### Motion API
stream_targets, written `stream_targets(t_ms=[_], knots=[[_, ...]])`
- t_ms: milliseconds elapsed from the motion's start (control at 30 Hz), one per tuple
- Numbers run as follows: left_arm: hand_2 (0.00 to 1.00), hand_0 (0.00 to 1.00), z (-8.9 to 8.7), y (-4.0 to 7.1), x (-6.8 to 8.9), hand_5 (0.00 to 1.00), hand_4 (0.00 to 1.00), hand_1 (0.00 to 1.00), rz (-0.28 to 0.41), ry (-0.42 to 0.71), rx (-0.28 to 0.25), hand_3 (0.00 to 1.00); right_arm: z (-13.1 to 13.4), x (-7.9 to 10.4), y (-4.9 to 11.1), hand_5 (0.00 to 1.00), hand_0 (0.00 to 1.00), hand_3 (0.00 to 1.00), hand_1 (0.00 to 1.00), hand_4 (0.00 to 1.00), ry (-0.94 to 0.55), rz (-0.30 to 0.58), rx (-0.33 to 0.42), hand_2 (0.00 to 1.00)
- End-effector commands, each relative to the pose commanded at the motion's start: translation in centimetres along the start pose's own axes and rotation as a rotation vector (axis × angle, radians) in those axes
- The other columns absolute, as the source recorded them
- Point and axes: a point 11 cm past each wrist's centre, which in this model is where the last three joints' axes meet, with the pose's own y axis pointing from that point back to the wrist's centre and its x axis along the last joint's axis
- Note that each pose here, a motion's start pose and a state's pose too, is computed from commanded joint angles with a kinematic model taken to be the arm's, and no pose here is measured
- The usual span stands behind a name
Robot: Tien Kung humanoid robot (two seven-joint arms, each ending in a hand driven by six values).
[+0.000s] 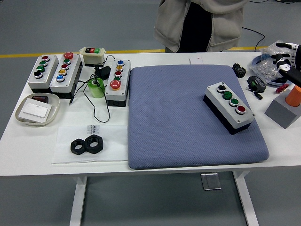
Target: Pick up the button,place it on the desk,press the button,press the button
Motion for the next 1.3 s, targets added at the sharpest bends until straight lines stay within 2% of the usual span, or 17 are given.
stream_targets(t_ms=[67, 200, 233, 500, 567, 667, 800, 967, 1100, 1300], knots=[[0.879, 0.733, 0.0, 0.0, 0.0, 0.998, 0.639, 0.826, 0.000, 0.000, 0.000, 0.831, -0.2, -0.1, 0.0, 0.209, 0.867, 0.886, 0.787, 0.741, 0.041, 0.000, 0.008, 0.837], [0.879, 0.733, 0.0, 0.0, 0.0, 0.998, 0.639, 0.826, 0.000, 0.001, 0.000, 0.831, -0.7, -2.0, 0.0, 0.209, 0.867, 0.886, 0.787, 0.741, 0.167, -0.027, 0.014, 0.837], [0.879, 0.733, 0.0, 0.0, 0.0, 0.998, 0.640, 0.826, 0.000, 0.001, 0.000, 0.832, -0.8, -2.4, 0.0, 0.193, 0.969, 0.980, 0.885, 0.971, 0.200, -0.031, 0.016, 0.968], [0.879, 0.724, 0.1, 0.0, 0.1, 0.998, 0.641, 0.825, 0.002, 0.005, -0.003, 0.832, -0.9, -7.2, -0.1, 0.187, 0.984, 0.984, 0.898, 0.973, 0.328, -0.063, -0.030, 0.983], [0.879, 0.724, 0.2, 0.0, 0.1, 0.998, 0.641, 0.825, 0.002, 0.005, -0.004, 0.832, -0.9, -7.7, -0.2, 0.187, 0.984, 0.984, 0.898, 0.973, 0.345, -0.066, -0.039, 0.983], [0.878, 0.721, 0.5, 0.0, 0.1, 0.998, 0.641, 0.825, 0.003, 0.006, -0.009, 0.832, -0.5, -9.5, -0.9, 0.171, 0.995, 0.998, 0.906, 0.976, 0.393, -0.077, -0.079, 0.988], [0.878, 0.721, 0.6, 0.0, 0.1, 0.998, 0.641, 0.825, 0.003, 0.010, -0.012, 0.832, 0.3, -11.0, -1.7, 0.171, 0.995, 0.998, 0.906, 0.976, 0.451, -0.064, -0.141, 0.988], [0.878, 0.722, 0.7, -0.1, 0.1, 0.998, 0.642, 0.826, 0.005, 0.010, -0.012, 0.831, 0.3, -13.1, -2.1, 0.166, 0.998, 0.995, 0.905, 0.979, 0.454, -0.101, -0.187, 0.985], [0.877, 0.719, 0.7, -0.1, 0.2, 0.998, 0.641, 0.825, 0.006, 0.010, -0.011, 0.830, 0.5, -14.1, -2.4, 0.169, 0.995, 0.994, 0.896, 0.981, 0.459, -0.114, -0.204, 0.979], [0.877, 0.712, 0.7, -0.1, 0.3, 0.998, 0.643, 0.825, 0.007, 0.009, -0.012, 0.830, 1.6, -14.3, -2.8, 0.171, 0.990, 0.984, 0.889, 0.983, 0.479, -0.110, -0.249, 0.978]])
